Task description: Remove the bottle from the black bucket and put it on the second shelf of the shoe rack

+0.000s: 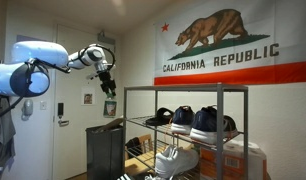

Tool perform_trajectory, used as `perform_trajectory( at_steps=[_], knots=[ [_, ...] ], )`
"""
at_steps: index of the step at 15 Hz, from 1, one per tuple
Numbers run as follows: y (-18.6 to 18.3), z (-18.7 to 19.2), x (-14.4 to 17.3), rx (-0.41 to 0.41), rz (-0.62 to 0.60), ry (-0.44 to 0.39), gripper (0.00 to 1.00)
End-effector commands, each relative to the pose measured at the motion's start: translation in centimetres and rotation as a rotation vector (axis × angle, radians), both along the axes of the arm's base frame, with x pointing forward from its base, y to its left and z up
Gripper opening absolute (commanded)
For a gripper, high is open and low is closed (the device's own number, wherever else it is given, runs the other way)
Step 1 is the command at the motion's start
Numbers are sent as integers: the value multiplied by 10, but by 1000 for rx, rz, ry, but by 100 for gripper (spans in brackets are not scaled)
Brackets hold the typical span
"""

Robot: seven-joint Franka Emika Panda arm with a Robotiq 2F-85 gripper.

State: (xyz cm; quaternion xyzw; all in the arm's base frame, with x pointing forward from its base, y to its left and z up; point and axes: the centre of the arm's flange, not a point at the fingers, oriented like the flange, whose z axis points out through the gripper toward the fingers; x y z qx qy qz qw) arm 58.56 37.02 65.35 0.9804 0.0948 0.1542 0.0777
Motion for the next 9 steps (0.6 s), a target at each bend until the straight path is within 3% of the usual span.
perform_trajectory(
  at_steps=[1, 9],
  knots=[
    [-9, 14, -8, -23, -49, 43, 42],
    [-62, 5, -21, -47, -145, 62, 42]
  ],
)
